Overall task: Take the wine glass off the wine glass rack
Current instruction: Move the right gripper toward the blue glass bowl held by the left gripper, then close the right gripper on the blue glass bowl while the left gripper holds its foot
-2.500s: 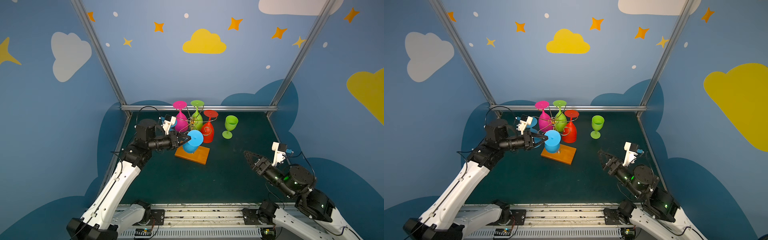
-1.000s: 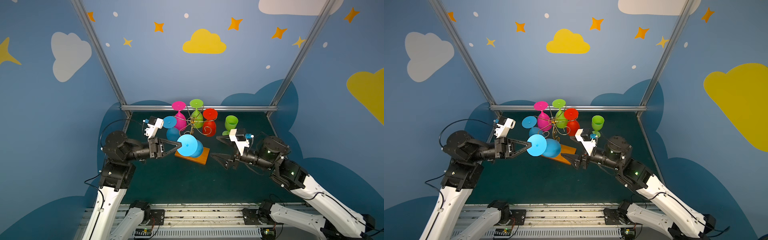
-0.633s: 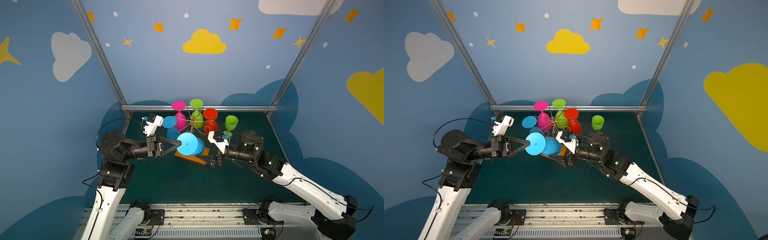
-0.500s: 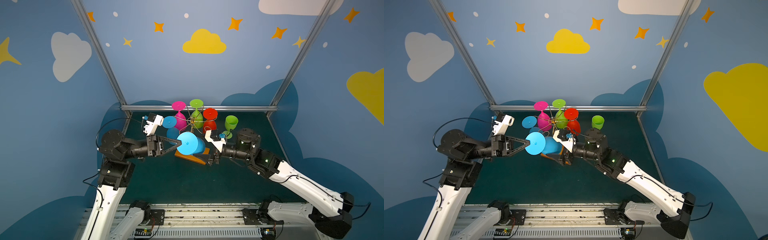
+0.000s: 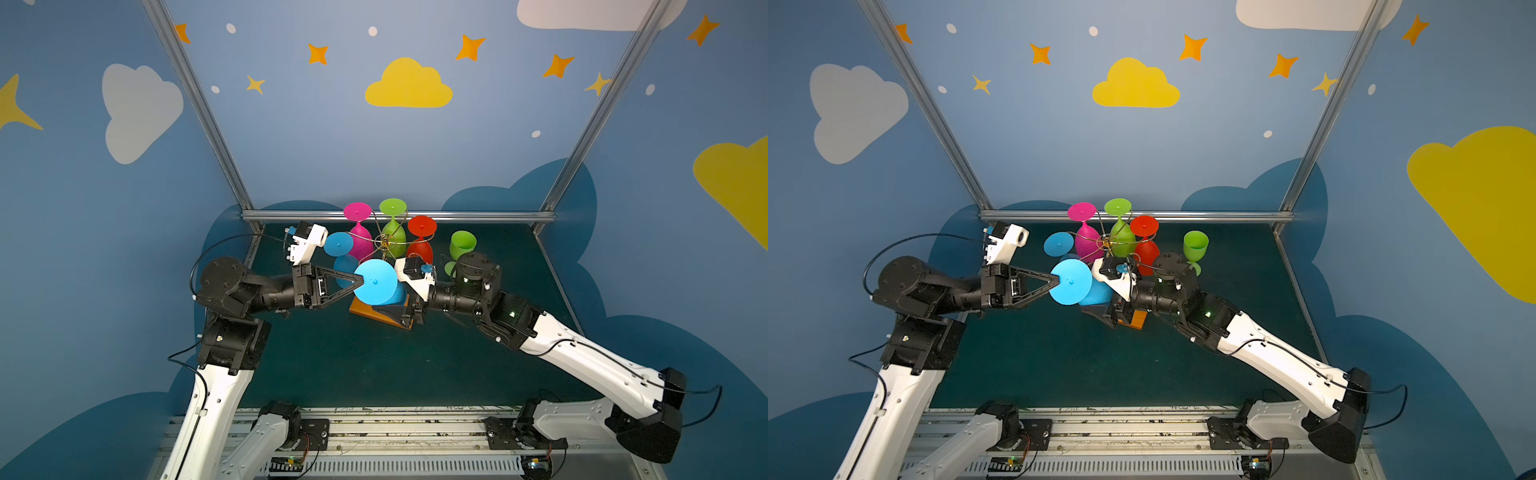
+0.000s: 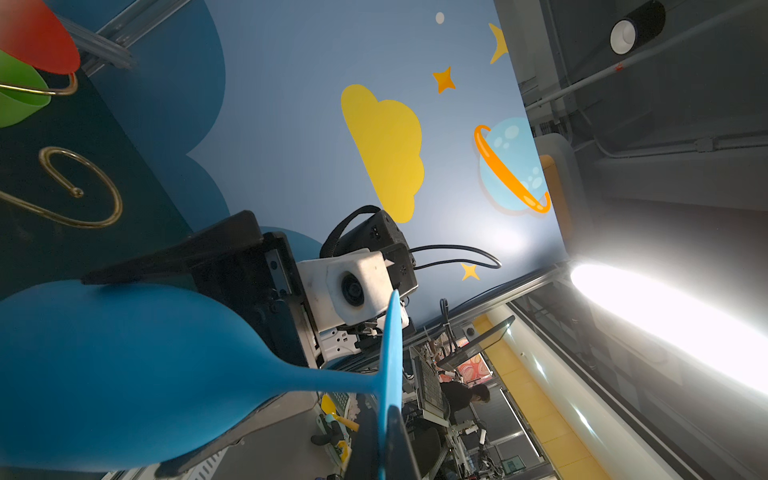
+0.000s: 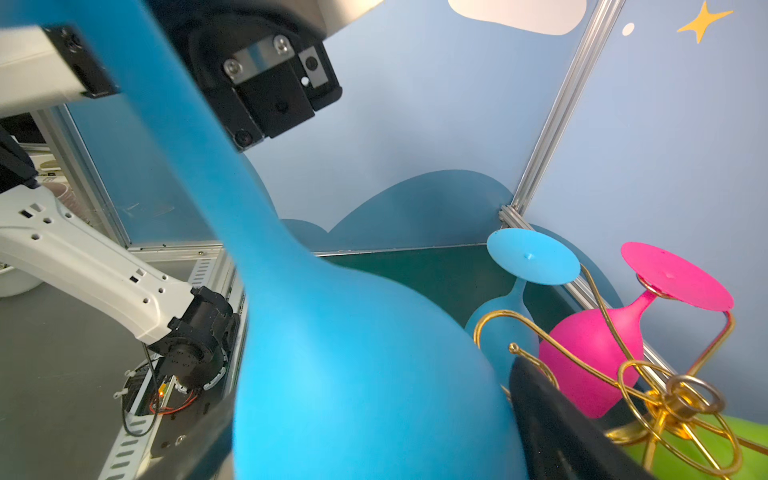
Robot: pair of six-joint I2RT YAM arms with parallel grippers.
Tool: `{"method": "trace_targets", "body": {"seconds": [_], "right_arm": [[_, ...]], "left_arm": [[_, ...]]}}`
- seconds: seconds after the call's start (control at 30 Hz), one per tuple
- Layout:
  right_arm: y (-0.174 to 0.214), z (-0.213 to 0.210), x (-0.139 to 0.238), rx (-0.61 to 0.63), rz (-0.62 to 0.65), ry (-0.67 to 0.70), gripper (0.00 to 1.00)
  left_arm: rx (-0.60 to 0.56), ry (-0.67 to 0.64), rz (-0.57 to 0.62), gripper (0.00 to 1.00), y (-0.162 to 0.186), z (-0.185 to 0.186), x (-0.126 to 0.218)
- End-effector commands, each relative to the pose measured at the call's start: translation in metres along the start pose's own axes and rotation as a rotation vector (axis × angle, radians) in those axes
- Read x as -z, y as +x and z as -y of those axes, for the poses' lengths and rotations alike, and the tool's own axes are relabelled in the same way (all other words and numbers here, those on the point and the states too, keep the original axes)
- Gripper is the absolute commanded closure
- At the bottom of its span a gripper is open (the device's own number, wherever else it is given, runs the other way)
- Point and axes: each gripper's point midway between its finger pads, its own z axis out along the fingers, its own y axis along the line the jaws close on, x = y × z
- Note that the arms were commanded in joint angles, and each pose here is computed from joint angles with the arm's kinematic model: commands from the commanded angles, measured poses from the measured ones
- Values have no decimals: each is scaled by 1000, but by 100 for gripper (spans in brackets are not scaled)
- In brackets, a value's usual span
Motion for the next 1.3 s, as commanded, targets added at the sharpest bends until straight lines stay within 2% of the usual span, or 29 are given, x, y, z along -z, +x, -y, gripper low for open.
{"method": "trace_targets", "body": {"seconds": [0.0,0.13,0.23,0.33,0.47,0.53,0.6,0.67,0.73,0.83,1.0,1.1,1.2,1.27], "right_arm": [[-10,-2,1,-23,21,-1,19],[-11,-1,5,-55,18,13,28],[-14,3,13,-101,13,50,41],[-19,10,25,-141,16,112,49],[-25,16,45,-194,-5,181,58],[-29,18,55,-226,-18,207,60],[-31,24,67,-263,-41,246,62],[-30,29,80,-306,-79,282,63],[-27,34,92,-358,-130,315,64],[-22,36,104,-414,-214,336,66],[-23,29,110,-445,-266,309,67],[-23,26,107,-457,-298,281,67],[-20,24,100,-472,-334,253,68],[-19,22,95,-482,-341,233,70]], "left_arm": [[-99,36,21,96,-4,21,1],[-117,38,38,96,-9,21,1],[-141,25,65,92,-15,19,0],[-172,-2,102,79,-22,15,1],[-229,-32,161,51,-29,12,4],[-286,-57,191,47,-30,11,6],[-378,-106,258,44,-35,9,12],[-522,-172,346,43,-41,6,21],[-717,-224,452,40,-47,9,32],[-1008,-313,514,40,-51,9,41],[-1418,-373,447,40,-48,6,31],[-1608,-365,381,40,-45,3,20],[-1717,-328,337,42,-44,3,9],[-1745,-308,321,44,-46,1,4]]}}
